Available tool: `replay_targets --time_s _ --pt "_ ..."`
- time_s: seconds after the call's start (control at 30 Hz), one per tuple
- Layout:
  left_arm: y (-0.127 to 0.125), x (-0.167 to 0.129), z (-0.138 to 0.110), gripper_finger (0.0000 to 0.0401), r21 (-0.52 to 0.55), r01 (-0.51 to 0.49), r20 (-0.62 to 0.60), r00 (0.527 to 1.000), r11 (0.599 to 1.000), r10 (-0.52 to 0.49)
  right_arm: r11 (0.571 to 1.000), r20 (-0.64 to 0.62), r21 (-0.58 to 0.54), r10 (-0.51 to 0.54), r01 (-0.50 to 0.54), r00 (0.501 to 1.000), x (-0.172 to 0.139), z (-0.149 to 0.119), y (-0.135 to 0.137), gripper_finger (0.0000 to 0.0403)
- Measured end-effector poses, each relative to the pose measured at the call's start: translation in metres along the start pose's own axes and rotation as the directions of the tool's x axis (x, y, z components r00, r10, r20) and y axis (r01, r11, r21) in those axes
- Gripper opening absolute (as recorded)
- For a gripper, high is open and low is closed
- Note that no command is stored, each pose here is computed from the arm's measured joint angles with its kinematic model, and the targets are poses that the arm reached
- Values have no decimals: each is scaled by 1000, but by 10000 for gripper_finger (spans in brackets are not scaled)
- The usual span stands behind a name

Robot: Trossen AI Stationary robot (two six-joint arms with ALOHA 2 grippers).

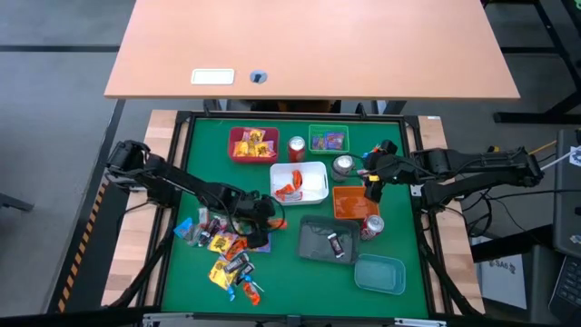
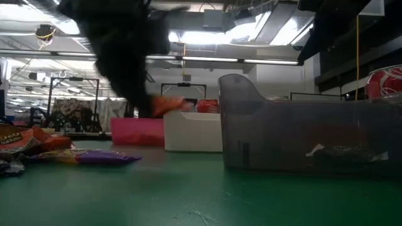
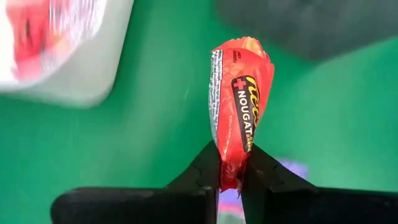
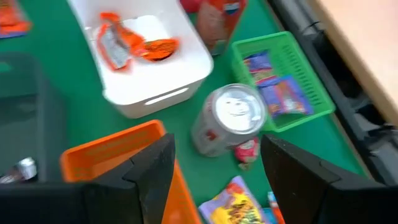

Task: Sort candy
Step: Put the orange candy into the white bin

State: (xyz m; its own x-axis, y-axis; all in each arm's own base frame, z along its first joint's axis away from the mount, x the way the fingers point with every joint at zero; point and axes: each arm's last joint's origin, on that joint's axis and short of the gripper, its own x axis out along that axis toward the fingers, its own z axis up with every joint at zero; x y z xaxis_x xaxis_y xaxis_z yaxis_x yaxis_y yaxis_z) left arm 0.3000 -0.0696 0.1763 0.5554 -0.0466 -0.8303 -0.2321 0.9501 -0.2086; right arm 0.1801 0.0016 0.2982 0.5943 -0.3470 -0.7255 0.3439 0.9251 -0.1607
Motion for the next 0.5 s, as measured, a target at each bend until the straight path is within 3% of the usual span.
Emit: replay_targets --time_s 0.13,0.33,0.5 --pt "-4 -12 30 24 72 -1 104 995 997 -7 998 14 -31 -61 62 998 0 0 -2 237" --pt "11 -27 66 25 99 -215 281 943 972 179 993 21 -79 -91 93 996 0 1 -3 237" --pt "35 -30 79 25 39 -320 324 900 947 291 985 34 -79 -152 154 988 0 1 -4 237"
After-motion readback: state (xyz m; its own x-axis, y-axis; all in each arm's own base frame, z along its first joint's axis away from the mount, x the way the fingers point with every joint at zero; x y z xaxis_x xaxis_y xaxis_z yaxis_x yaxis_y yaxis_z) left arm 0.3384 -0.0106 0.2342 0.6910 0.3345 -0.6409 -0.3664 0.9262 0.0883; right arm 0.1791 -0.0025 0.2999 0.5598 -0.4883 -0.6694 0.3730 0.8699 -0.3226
